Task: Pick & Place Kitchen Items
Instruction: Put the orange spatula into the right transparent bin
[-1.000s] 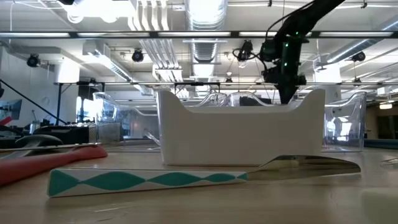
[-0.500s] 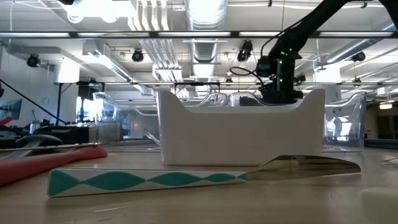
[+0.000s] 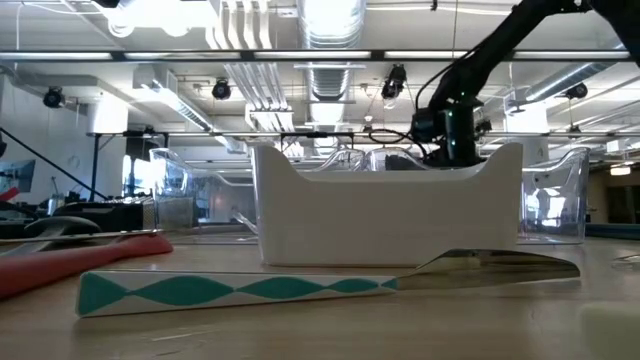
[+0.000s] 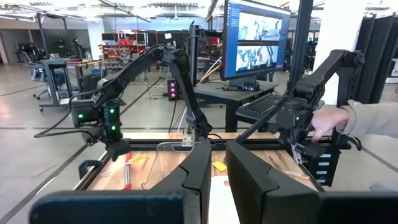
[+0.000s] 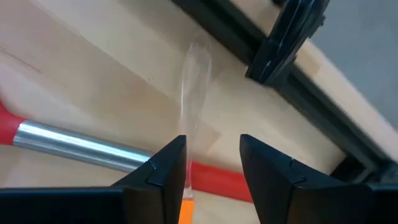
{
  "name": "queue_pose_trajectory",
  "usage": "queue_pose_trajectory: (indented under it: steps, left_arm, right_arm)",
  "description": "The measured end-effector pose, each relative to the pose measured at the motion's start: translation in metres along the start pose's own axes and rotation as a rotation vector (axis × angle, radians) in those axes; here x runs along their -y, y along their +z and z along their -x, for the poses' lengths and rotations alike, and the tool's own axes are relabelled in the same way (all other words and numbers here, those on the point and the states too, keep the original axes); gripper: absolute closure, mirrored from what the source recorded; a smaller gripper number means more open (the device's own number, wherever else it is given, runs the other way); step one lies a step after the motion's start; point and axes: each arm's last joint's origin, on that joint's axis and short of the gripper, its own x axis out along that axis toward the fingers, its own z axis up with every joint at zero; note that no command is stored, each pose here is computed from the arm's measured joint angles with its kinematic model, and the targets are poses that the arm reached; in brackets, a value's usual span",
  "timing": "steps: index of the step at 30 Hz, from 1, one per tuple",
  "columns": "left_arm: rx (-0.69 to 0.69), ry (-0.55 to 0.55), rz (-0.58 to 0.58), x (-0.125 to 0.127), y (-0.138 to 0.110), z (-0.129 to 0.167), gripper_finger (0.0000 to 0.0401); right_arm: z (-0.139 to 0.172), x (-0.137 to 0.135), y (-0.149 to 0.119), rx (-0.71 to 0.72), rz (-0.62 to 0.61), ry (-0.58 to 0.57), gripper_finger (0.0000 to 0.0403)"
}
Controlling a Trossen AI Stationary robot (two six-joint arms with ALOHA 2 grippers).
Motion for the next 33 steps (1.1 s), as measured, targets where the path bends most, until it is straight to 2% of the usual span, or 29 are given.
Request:
queue_pose_trajectory:
  steps: [5, 18, 26, 33]
  left_arm:
    - [0.000, 0.000, 0.000, 0.000, 0.000, 0.000, 0.0343]
    - [0.000, 0.000, 0.000, 0.000, 0.000, 0.000, 0.0343]
    - [0.000, 0.000, 0.000, 0.000, 0.000, 0.000, 0.0343]
    - [0.000, 0.000, 0.000, 0.000, 0.000, 0.000, 0.0343]
  right_arm:
    - [-0.007, -0.003, -0.006, -0.028, 0.022, 0.048, 0.0264]
    - [-0.021, -0.004, -0.010, -0.006, 0.021, 0.049, 0.0283]
    - [-0.033, -0.004, -0.012, 0.050, 0.017, 0.028, 0.0310]
    - [-0.037, -0.003, -0.014, 0.059, 0.014, 0.022, 0.0352]
